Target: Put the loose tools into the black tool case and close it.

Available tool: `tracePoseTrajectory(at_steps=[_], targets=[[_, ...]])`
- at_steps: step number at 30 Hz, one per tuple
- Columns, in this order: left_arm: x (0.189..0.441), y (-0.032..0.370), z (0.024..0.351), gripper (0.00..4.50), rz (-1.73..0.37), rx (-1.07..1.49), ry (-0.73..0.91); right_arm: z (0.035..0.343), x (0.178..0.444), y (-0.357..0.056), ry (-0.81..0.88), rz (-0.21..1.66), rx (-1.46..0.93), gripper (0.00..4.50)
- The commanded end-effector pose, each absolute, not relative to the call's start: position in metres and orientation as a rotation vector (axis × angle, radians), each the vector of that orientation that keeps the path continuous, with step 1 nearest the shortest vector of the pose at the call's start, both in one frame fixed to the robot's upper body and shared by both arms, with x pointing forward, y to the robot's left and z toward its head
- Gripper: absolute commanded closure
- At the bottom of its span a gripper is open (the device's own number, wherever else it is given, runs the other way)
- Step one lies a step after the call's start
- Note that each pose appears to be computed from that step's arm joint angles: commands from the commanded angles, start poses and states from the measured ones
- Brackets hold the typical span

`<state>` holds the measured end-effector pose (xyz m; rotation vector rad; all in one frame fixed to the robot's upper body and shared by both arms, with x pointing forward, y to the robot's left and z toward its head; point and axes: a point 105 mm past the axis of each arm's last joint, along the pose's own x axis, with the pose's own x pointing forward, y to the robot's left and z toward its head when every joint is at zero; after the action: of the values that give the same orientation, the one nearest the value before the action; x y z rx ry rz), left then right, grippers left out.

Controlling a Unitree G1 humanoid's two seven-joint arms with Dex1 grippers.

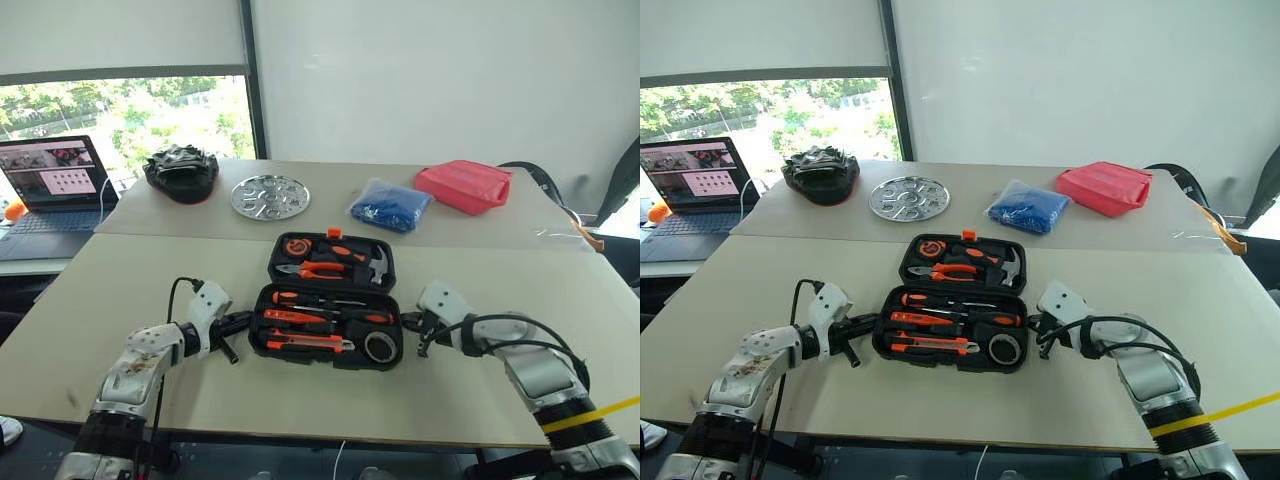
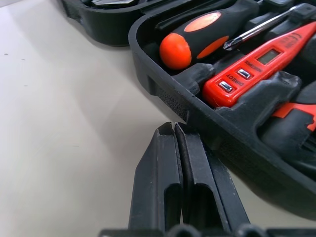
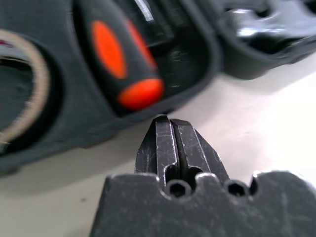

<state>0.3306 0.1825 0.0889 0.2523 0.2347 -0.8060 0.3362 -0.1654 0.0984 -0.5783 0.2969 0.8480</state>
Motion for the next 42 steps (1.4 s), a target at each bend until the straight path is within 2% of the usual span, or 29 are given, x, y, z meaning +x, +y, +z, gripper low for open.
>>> tracePoseTrajectory(at_steps=[1, 14, 19, 21, 22, 24, 27, 30, 33, 34, 37, 42], targets=[[0.312, 0.159, 0.100, 4.37, -0.946, 0.255, 0.174, 0.113, 0.324, -0.153, 0.242, 0.916, -0.581, 4.50], [0.282, 0.179, 0.088, 4.37, -0.875, 0.243, 0.244, 0.101, 0.286, -0.148, 0.328, 0.959, -0.549, 4.50], [0.281, 0.191, 0.087, 4.37, -0.821, 0.256, 0.264, 0.098, 0.288, -0.164, 0.339, 0.890, -0.575, 4.50], [0.284, 0.199, 0.097, 4.37, -0.806, 0.193, 0.266, 0.113, 0.290, -0.168, 0.307, 0.888, -0.489, 4.50], [0.284, 0.201, 0.104, 4.14, -0.810, 0.157, 0.263, 0.121, 0.289, -0.170, 0.299, 0.893, -0.442, 4.50], [0.283, 0.202, 0.115, 3.67, -0.841, 0.106, 0.270, 0.128, 0.283, -0.172, 0.342, 0.943, -0.383, 3.91], [0.291, 0.213, 0.126, 2.52, -0.807, 0.052, 0.360, 0.152, 0.289, -0.170, 0.288, 0.948, -0.293, 2.91], [0.310, 0.216, 0.151, 1.45, -0.796, -0.088, 0.426, 0.173, 0.301, -0.168, 0.341, 0.944, -0.129, 1.97], [0.330, 0.214, 0.156, 0.46, -0.743, -0.091, 0.534, 0.175, 0.319, -0.169, 0.473, 0.866, -0.083, 0.93], [0.338, 0.214, 0.155, 0.11, -0.710, -0.086, 0.566, 0.180, 0.324, -0.166, 0.490, 0.867, -0.037, 0.88], [0.366, 0.205, 0.165, 0.02, -0.650, -0.142, 0.575, 0.187, 0.343, -0.159, 0.574, 0.814, 0.075, 0.88], [0.391, 0.184, 0.170, 0.02, -0.613, -0.162, 0.610, 0.182, 0.372, -0.158, 0.682, 0.660, 0.096, 0.88]])
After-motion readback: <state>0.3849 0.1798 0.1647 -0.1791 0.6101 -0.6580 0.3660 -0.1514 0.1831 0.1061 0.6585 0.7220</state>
